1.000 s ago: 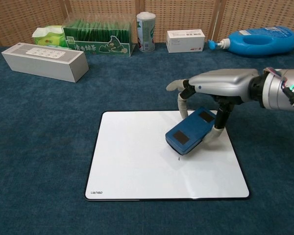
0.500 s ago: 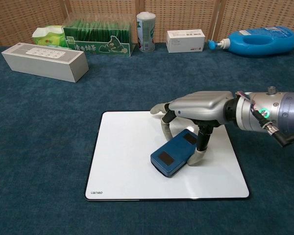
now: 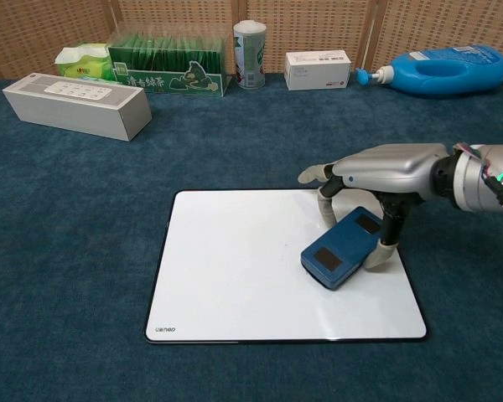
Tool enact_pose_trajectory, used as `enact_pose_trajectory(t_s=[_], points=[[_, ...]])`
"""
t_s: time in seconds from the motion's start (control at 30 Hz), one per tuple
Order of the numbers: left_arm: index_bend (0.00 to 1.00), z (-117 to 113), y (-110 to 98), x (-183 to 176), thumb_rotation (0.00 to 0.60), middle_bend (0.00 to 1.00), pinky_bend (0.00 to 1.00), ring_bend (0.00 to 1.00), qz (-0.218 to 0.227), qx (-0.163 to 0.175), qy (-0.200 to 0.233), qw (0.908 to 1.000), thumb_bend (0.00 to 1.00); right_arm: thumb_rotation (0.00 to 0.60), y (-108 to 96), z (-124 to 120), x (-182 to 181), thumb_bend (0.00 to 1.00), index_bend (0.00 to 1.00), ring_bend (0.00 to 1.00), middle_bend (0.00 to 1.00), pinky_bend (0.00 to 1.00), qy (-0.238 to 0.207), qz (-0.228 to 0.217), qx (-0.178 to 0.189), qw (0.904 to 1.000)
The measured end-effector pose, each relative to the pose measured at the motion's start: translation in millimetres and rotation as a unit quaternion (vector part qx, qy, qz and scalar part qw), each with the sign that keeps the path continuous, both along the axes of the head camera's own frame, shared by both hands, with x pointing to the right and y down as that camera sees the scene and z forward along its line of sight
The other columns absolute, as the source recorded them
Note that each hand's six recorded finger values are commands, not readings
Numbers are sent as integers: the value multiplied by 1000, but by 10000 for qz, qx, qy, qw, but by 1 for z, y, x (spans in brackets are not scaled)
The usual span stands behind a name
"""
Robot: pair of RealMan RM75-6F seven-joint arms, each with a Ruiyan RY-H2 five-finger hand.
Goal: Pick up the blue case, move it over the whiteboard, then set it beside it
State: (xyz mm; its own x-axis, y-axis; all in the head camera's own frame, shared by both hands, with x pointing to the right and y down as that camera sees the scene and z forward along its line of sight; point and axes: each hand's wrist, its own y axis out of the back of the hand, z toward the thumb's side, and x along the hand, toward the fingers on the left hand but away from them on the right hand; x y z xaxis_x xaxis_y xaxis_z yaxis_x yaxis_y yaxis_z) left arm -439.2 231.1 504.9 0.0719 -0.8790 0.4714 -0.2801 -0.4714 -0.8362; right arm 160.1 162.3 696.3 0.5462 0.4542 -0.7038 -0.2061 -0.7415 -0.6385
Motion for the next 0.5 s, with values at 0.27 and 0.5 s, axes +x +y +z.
enact_pose_trajectory(t_s=[0.27,0.5], points=[[287,3,1,0,600,209,17,132,-22,-34,19,10000,455,600,-5,-8,-13,41,654,0,27,0,-200,0,26,9998],[287,3,2,-8,600,209,18,132,-96,-53,-27,9999,455,600,4,-1,-36,40,655,0,27,0,-346,-131,-114,9993]])
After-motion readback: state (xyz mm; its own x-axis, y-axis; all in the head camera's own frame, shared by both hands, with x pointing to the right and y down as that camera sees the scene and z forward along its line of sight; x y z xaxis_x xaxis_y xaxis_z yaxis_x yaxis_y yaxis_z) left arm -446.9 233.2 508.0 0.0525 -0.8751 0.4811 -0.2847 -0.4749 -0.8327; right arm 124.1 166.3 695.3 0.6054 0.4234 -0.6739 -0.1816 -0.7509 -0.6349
